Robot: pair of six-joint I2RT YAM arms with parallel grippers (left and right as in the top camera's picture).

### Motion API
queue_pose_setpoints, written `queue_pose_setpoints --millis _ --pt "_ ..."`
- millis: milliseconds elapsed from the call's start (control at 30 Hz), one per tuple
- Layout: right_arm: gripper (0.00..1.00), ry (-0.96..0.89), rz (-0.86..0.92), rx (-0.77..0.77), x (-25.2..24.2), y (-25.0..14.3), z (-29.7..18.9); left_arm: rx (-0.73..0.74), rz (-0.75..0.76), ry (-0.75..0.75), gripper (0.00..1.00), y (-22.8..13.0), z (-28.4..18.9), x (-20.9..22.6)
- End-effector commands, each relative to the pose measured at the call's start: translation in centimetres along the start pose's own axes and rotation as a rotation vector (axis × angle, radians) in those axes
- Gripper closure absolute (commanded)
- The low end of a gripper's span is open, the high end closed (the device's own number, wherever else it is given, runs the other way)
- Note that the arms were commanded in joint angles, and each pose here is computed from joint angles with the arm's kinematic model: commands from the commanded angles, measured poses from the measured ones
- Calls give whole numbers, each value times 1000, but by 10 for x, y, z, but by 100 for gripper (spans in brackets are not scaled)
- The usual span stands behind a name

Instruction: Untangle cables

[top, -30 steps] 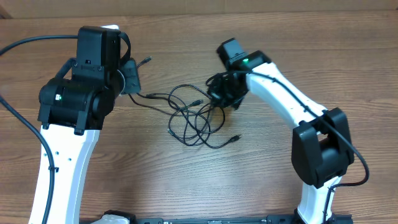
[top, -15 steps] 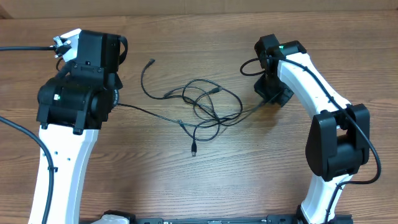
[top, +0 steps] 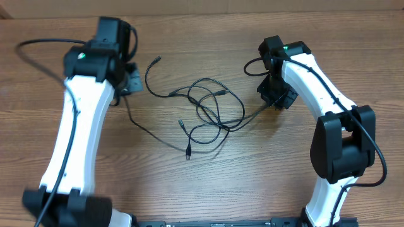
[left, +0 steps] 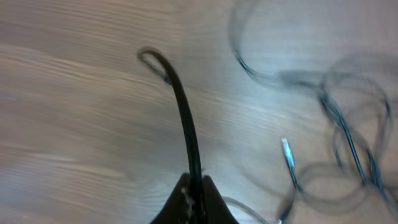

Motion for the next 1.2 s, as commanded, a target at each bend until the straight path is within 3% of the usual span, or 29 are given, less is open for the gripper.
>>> queue_pose_setpoints --millis 0,200,267,333,433,467,500,533,567,667,767,867,933,967,1033,1167 --pt "75 20 -13 -5 4 0 -3 191 200 -304 96 -20 27 -45" --pt "75 27 -12 -8 5 1 -4 311 385 -429 96 -49 23 -71" --pt "73 43 -12 16 7 -2 -4 262 535 -616 96 -54 14 -103" --pt "72 153 -88 136 22 -15 -6 222 662 -762 96 -62 8 -126" --pt "69 349 -236 286 45 -31 -17 205 666 -784 96 -65 25 -133" --pt "63 355 -236 284 46 -31 -17 196 660 -812 96 -66 29 -137" --pt "51 359 -236 280 47 -30 -17 188 657 -841 96 -68 34 -141" --pt "4 376 -238 264 51 -27 -18 190 652 -885 96 -76 46 -147" --pt "0 398 -250 249 55 -25 -18 201 649 -891 96 -83 54 -148" --pt "2 448 -291 263 59 -25 -27 231 638 -907 96 -91 57 -149" --pt "2 509 -385 197 53 -17 -57 160 630 -890 96 -76 48 -145" --pt "2 512 -386 185 22 -20 -92 121 532 -645 96 -56 56 -126" --pt "2 455 -377 240 6 -29 -90 122 477 -564 96 -54 53 -117" --pt "6 435 -376 283 2 -37 -81 100 470 -580 96 -52 44 -117" --pt "25 452 -384 413 1 -63 -66 13 471 -579 96 -46 17 -114" --pt "33 460 -423 608 -3 -122 -23 48 442 -370 96 -56 13 -81"
Point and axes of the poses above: each gripper's point midway between its finger pads, its own z axis out along the fingers, its own x axis along the line the jaws close on, y = z × x, the point moved 3 cm from there along -z, back along the fingers, and after that the axes turned 10 degrees about z, right-handed, at the moved point
